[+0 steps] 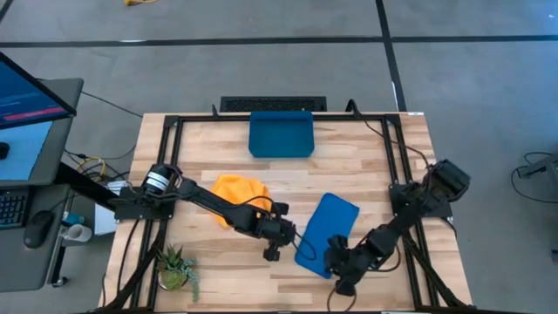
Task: Roll microfiber towels into tight, uniform cylinder then place into a basket
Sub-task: Fold the blue microfiber towel
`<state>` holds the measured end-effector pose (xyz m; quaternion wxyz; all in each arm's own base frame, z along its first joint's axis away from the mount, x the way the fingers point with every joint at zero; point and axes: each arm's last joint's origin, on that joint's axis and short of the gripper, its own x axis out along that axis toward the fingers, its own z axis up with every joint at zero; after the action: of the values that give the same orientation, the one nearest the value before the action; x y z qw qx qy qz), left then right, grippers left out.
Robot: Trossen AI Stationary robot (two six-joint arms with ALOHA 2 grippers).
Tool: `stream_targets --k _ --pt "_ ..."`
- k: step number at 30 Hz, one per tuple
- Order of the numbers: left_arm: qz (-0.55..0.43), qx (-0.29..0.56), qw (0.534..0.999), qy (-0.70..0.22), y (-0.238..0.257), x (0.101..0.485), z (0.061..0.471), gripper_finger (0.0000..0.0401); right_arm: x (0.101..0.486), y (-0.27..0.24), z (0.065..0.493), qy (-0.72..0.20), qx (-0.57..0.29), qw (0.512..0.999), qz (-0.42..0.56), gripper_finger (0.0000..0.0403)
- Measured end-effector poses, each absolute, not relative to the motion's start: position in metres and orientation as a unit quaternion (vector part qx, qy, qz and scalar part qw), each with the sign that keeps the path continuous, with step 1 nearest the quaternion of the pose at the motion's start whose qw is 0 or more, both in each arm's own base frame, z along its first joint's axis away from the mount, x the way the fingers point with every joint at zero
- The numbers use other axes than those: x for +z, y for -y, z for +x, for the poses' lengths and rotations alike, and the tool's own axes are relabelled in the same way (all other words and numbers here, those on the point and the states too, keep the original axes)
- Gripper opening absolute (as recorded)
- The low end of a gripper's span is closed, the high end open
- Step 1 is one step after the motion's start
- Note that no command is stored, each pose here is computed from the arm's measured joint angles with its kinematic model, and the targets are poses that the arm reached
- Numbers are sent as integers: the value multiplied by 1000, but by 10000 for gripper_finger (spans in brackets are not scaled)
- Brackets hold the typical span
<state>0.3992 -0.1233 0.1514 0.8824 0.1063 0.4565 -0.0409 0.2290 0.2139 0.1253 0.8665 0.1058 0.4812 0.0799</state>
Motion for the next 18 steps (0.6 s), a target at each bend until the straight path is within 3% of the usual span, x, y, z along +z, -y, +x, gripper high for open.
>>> stream_targets --k 8,11,18 --pt "84 -44 943 -319 133 171 419 90 166 -193 209 -452 29 891 12 21" --pt "87 -40 946 -309 130 173 421 90 182 -175 206 -434 -7 900 -42 20" --pt "72 -27 955 -288 117 176 428 90 209 -129 193 -467 -83 880 -38 23"
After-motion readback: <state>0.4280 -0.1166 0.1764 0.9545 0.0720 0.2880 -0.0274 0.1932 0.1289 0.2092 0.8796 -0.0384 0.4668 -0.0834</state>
